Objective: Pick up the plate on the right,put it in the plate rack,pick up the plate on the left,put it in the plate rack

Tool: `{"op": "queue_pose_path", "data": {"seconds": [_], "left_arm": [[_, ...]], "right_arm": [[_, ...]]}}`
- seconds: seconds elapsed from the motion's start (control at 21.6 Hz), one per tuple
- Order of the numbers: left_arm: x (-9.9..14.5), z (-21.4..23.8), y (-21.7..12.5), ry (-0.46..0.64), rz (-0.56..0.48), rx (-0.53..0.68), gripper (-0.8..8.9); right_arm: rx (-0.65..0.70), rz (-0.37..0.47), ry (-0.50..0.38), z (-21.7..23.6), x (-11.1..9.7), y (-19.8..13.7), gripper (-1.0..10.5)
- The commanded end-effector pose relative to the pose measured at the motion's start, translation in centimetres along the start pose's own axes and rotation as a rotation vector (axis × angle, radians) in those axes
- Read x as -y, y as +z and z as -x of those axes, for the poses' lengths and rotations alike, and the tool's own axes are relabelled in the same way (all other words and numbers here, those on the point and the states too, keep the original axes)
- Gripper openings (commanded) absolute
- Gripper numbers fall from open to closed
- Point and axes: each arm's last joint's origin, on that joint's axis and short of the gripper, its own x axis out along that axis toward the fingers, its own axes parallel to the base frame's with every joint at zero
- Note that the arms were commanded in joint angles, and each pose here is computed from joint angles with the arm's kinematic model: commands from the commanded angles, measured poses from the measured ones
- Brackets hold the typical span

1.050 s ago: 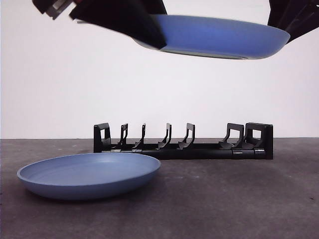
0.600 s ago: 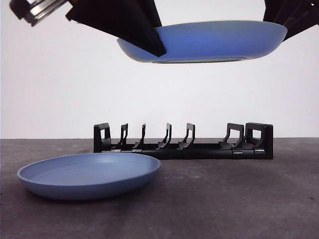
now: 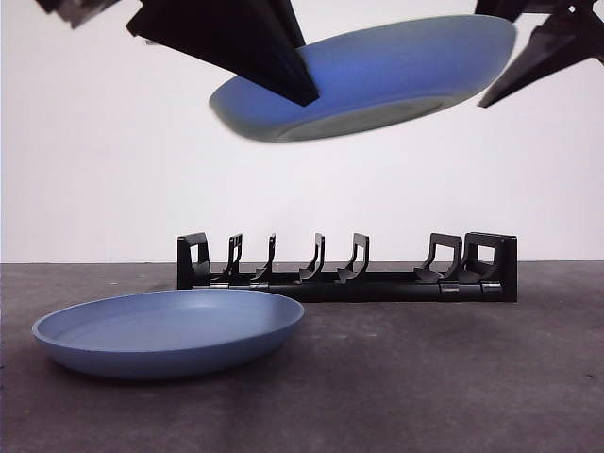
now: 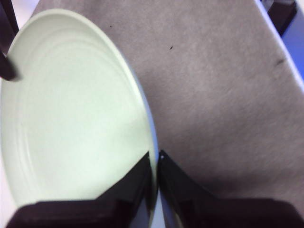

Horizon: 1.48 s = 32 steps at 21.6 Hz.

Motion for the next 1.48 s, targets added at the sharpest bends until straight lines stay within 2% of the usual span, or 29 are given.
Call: {"op": "queue_pose_path", "data": {"seconds": [0.05,0.19,0.32,0.42,0.56,0.7,0.83,1.07,1.48], "left_arm": [[-0.3,0.2,0.0,-0.002,0.152,0.032,-0.06],[-1.1,0.1,-0.1,0.024,0.298,0.092,-0.06],[-3.4,0.2,-0.6,0.099,0.548,0.245,-0.06],[-5.3,0.5,-1.3,0.177,0.713,0.369,-0.06],[-8.2,1.0,-2.7,0.299,0.937,0.559,-0.06],[-10.1,0.4,-4.9,0.390,1.100,0.633,-0.06],[-10.9,-0.9,-6.6,0.425,1.181,0.626,-0.06],[-11.6,-3.4,-9.4,0.416,1.247,0.604,-0.06],[-13.4,-7.1,-12.5,0.411,1.287,0.524,-0.06]], "right_arm": [[0.079,0.003,-0.014,1.4,-0.5,0.8,4.5],[0.179,0.041,-0.012,3.6,-1.6,1.8,4.5],[0.369,0.122,-0.040,9.0,-4.4,2.6,4.4],[0.466,0.167,-0.027,12.4,-6.1,2.0,4.4],[0.517,0.194,-0.020,15.5,-7.5,0.1,4.4],[0.504,0.199,-0.021,16.6,-8.0,-1.4,4.4],[0.472,0.196,-0.027,16.8,-8.0,-2.2,4.4],[0.415,0.197,-0.040,16.6,-7.8,-2.7,4.4],[0.372,0.196,-0.047,16.4,-7.7,-3.1,4.4]]}}
